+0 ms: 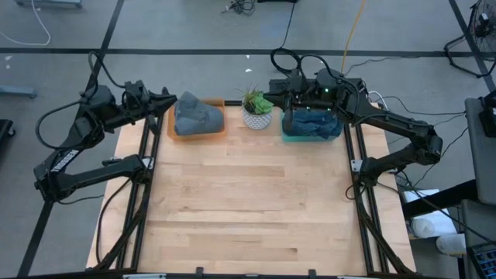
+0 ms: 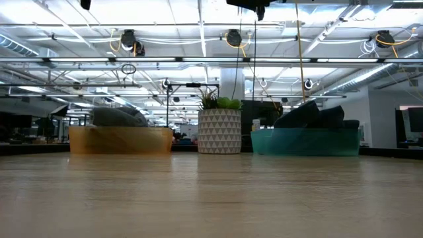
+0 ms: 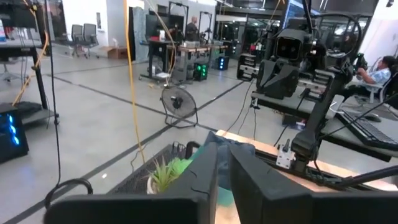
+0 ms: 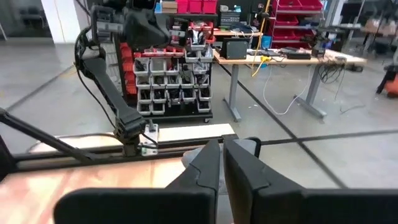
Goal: Pick & Place hat
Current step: Return to Home Position
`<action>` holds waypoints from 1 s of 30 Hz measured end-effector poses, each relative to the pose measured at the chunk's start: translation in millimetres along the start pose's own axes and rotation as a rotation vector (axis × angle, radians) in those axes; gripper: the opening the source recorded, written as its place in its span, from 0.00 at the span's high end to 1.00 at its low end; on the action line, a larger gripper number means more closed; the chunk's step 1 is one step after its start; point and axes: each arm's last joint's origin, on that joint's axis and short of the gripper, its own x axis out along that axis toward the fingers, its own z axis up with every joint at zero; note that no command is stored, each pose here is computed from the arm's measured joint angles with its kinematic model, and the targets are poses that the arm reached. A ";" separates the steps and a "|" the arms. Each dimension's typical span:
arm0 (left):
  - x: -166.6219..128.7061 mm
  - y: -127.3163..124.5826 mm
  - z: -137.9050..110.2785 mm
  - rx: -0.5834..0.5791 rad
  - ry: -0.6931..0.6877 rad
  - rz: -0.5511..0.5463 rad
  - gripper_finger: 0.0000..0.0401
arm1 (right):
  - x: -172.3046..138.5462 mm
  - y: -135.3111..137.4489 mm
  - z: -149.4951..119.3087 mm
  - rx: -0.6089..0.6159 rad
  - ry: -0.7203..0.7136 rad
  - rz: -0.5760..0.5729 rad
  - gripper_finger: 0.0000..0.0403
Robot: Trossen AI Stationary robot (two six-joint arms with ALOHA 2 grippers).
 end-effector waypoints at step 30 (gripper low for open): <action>-109.9 -15.5 -52.9 0.136 -0.217 0.183 0.99 | -116.6 12.0 -94.4 -0.026 -0.209 -0.180 0.96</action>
